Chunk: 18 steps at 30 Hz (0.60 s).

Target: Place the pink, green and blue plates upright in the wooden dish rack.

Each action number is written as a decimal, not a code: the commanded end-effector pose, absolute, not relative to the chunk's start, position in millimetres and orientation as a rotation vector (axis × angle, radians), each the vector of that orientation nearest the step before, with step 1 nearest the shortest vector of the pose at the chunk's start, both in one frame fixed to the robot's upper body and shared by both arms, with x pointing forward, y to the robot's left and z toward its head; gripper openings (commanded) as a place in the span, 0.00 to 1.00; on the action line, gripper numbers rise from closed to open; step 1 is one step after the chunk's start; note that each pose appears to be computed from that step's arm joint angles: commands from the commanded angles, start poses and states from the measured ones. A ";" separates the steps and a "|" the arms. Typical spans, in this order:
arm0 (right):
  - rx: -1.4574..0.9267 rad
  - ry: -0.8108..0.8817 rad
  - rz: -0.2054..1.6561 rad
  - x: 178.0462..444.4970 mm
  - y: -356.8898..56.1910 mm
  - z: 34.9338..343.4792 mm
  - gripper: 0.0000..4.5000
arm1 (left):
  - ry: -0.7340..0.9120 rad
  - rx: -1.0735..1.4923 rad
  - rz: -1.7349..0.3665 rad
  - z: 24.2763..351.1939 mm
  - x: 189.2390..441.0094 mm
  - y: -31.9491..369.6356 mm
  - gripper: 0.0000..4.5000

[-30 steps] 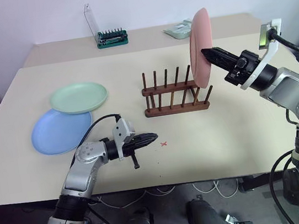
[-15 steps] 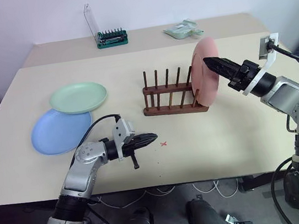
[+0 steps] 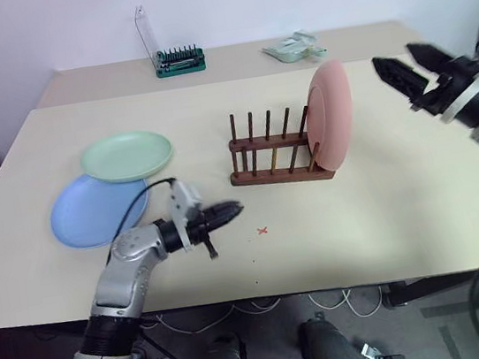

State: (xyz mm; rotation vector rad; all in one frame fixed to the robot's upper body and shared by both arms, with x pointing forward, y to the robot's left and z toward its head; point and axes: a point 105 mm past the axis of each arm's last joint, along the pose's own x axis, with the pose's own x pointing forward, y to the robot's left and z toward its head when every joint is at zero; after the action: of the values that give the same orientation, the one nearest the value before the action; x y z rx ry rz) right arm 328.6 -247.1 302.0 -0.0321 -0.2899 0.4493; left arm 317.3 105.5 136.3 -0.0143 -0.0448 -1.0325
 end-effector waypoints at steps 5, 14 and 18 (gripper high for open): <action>-0.428 -0.280 0.855 281.5 -152.1 303.5 1.00 | -0.181 -0.072 -0.571 193.9 341.4 203.6 0.96; -0.555 -0.262 1.046 283.9 -83.2 264.4 1.00 | -0.154 -0.186 0.116 196.6 340.7 337.8 0.99; -0.514 -0.239 1.053 287.9 -81.4 256.9 1.00 | -0.097 -0.149 0.049 188.9 343.0 325.9 0.99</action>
State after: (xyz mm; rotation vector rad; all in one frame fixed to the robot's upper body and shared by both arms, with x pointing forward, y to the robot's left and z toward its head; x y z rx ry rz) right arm 289.5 -80.6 249.0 -0.5054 -0.1980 1.0622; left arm 343.2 332.0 174.9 -0.1924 -0.0708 0.0839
